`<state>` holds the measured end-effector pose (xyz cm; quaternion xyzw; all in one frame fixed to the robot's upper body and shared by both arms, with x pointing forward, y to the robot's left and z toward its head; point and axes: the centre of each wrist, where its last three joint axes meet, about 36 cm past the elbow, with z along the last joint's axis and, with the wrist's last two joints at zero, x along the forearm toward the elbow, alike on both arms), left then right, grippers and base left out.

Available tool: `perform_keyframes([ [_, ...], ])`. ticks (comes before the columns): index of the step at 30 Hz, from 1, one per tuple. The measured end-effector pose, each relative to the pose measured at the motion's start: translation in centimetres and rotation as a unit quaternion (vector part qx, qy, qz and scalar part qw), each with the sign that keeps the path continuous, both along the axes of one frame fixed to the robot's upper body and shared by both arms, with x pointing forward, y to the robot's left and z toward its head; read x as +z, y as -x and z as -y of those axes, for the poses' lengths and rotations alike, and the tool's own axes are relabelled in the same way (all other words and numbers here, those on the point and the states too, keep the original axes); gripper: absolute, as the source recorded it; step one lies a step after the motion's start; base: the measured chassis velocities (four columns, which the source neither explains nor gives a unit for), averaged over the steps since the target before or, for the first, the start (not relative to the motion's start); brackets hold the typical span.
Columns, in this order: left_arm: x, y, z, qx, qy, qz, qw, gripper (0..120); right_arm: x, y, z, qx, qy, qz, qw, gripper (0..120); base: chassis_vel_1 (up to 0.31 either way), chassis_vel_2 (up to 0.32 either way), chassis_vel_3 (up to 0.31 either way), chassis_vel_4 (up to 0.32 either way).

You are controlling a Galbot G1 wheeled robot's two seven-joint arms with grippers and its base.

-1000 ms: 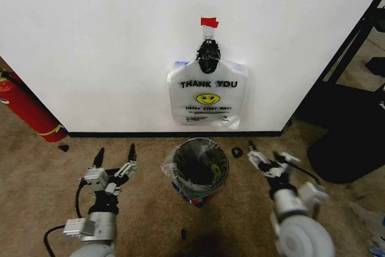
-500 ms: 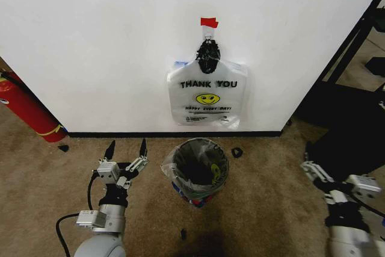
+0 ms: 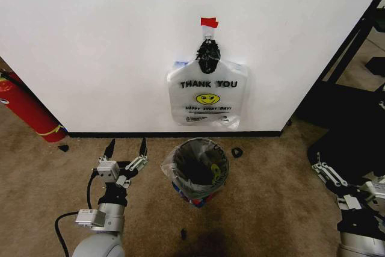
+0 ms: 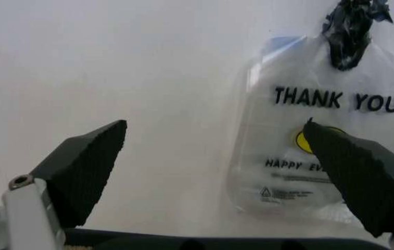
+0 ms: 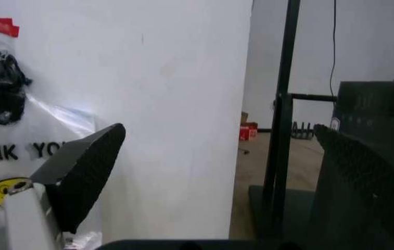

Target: Pick up the garbage bag from the wall and place it over the trash bin.

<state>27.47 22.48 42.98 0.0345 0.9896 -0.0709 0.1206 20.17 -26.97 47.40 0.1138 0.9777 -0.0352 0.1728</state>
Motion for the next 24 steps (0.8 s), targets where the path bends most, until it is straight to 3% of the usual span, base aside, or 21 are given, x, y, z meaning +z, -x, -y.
perform_keyframes([
  [24, 0.0, 0.1, 0.0, 0.003, -0.019, 0.012, 0.9997, 100, -0.4, -0.2, -1.9, 0.001, 0.000, 0.007, 1.000, 100, 0.000, 0.000, 0.000, 0.000],
])
